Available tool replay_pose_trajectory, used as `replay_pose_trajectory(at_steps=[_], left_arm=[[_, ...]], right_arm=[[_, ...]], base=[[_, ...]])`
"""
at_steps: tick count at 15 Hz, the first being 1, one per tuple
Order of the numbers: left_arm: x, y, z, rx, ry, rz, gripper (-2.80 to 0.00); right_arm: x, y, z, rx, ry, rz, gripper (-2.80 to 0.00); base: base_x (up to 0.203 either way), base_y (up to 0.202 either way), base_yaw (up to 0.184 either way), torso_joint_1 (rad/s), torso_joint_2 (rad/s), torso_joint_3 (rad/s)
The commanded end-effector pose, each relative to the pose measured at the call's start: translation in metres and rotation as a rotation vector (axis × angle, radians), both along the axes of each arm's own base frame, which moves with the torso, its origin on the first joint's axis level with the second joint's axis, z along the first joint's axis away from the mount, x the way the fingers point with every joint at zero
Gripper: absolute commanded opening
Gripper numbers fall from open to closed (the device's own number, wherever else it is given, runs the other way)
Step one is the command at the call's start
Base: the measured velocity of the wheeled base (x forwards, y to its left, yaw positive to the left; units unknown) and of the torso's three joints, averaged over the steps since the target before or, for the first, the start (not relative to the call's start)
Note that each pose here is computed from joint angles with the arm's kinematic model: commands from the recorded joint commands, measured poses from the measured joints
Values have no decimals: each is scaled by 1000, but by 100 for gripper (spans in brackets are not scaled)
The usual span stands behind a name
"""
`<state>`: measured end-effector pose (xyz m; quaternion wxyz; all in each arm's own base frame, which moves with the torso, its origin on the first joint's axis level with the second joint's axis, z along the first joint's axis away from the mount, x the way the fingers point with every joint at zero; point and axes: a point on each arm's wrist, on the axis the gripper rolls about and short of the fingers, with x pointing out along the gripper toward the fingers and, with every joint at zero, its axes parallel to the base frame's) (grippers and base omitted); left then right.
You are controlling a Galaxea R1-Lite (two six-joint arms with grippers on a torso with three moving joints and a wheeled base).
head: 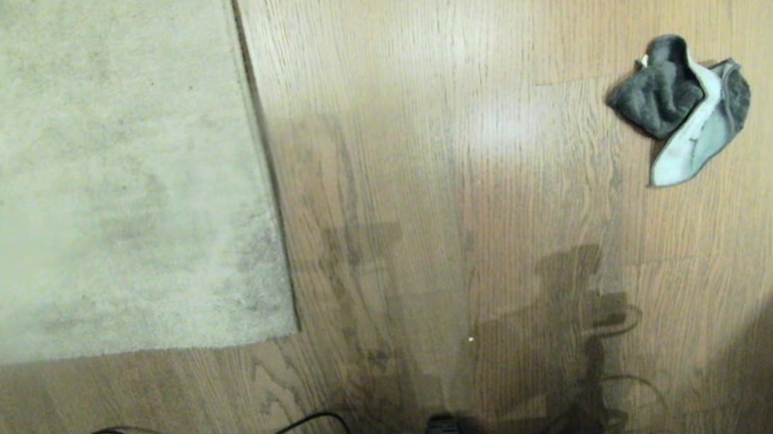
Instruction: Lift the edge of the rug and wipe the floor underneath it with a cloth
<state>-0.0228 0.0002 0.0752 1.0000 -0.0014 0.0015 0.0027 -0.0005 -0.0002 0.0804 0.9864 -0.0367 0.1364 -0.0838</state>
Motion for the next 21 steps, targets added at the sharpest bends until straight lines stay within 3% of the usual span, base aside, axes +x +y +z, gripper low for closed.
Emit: replay_pose_trajectory(at_steps=[1,4,10,12,16,21], left_arm=[[0,0,0,0,2,1,-280],[0,0,0,0,2,1,-280],[0,0,0,0,2,1,-280],[0,0,0,1,2,1,-280],[0,0,0,1,2,1,-280],[0,0,0,0,2,1,-280]], right_arm=[[0,0,0,0,4,0,-280],[0,0,0,-1,4,0,-280],[0,0,0,3,1,86,-280],[-5,0,0,7,-68,165,-280],[-21,0,-3,43,-274,162,-280],[-22,0,-3,66,-289,154,-280]], base=[[0,0,0,0,0,0],[0,0,0,0,0,0],[0,0,0,0,0,0],[0,0,0,0,0,0],[0,0,0,0,0,0],[0,0,0,0,0,0]])
